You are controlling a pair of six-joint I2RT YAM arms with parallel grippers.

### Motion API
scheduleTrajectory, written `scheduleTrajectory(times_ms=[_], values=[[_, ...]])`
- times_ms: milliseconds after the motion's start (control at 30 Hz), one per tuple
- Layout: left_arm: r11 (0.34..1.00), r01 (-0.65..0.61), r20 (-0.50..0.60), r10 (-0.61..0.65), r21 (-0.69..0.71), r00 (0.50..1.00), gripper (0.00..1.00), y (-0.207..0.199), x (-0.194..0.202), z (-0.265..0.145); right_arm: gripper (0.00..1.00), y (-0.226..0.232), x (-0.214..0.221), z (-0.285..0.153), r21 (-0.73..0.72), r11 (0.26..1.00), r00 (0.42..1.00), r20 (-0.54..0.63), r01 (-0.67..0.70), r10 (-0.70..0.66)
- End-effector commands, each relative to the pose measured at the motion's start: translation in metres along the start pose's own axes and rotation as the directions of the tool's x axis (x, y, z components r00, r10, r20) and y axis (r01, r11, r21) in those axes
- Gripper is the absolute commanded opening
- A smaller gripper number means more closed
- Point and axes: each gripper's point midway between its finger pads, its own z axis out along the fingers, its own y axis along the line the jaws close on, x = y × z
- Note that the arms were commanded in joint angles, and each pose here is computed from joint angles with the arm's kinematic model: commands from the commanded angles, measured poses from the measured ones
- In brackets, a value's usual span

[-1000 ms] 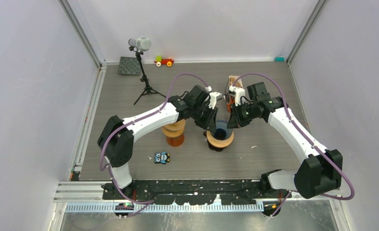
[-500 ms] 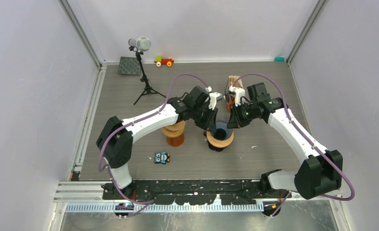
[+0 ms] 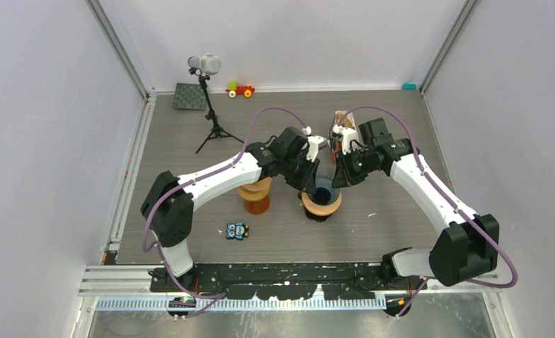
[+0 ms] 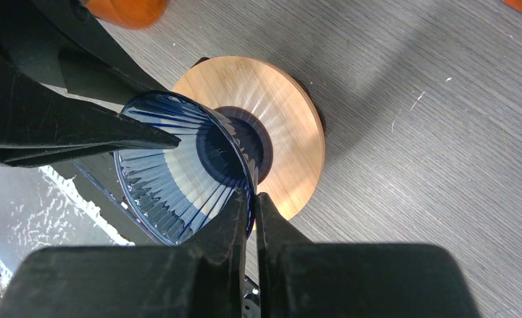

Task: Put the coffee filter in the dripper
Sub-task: Place the coffee dripper in the dripper holder.

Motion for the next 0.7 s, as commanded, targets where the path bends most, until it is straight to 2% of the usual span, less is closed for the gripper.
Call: scheduleTrajectory(times_ms=[0, 167, 333, 667], values=[[0.990, -0.137, 0.006, 0.137, 0.017, 0.991, 0.11, -0.011, -0.005, -0.004, 0.12, -0.010, -0.006, 0.005, 0.044, 0.997, 0.998, -0.009, 0.064, -0.064], [0.990, -0.141, 0.012, 0.140, 0.020, 0.990, 0.16, -0.014, -0.010, -0.007, 0.14, -0.009, -0.011, 0.001, 0.052, 0.996, 0.998, 0.005, 0.067, -0.067], [0.988, -0.155, 0.030, 0.154, 0.023, 0.988, 0.28, -0.018, -0.019, -0.012, 0.18, -0.009, -0.017, -0.003, 0.062, 0.996, 0.998, 0.021, 0.065, -0.067], [0.985, -0.168, 0.034, 0.167, 0.028, 0.985, 0.42, -0.022, -0.027, -0.015, 0.30, -0.009, -0.025, -0.012, 0.073, 0.996, 0.997, 0.050, 0.054, -0.058]])
